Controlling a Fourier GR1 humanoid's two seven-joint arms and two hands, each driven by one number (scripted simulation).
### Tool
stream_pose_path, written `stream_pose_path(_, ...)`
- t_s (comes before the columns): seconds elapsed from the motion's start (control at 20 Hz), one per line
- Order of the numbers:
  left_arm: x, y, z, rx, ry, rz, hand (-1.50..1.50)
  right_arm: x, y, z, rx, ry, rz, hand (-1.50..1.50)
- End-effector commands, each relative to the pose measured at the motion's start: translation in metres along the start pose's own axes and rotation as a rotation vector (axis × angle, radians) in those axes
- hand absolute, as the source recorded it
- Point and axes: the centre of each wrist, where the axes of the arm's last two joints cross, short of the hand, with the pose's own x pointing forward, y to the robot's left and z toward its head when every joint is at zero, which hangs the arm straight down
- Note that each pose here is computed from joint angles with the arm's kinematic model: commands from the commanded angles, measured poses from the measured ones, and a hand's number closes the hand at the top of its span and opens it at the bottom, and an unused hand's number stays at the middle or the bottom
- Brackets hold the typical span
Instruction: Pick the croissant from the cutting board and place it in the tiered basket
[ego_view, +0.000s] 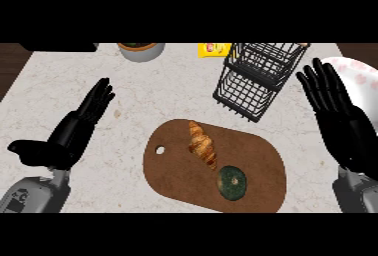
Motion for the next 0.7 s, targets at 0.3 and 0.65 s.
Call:
stream_pose_path(0.3, -0.033, 0.033, 0.026, 0.183, 0.249, 0.008, 0.0, -0.024, 0.037, -0.004, 0.096, 0.182, 0.432, 1.5)
stream_pose_path(0.65, -0.032, 0.034, 0.031, 0.182, 0.3, 0.023, 0.0, -0.056, 0.178, 0.004, -0.193, 0.223, 0.309, -1.5)
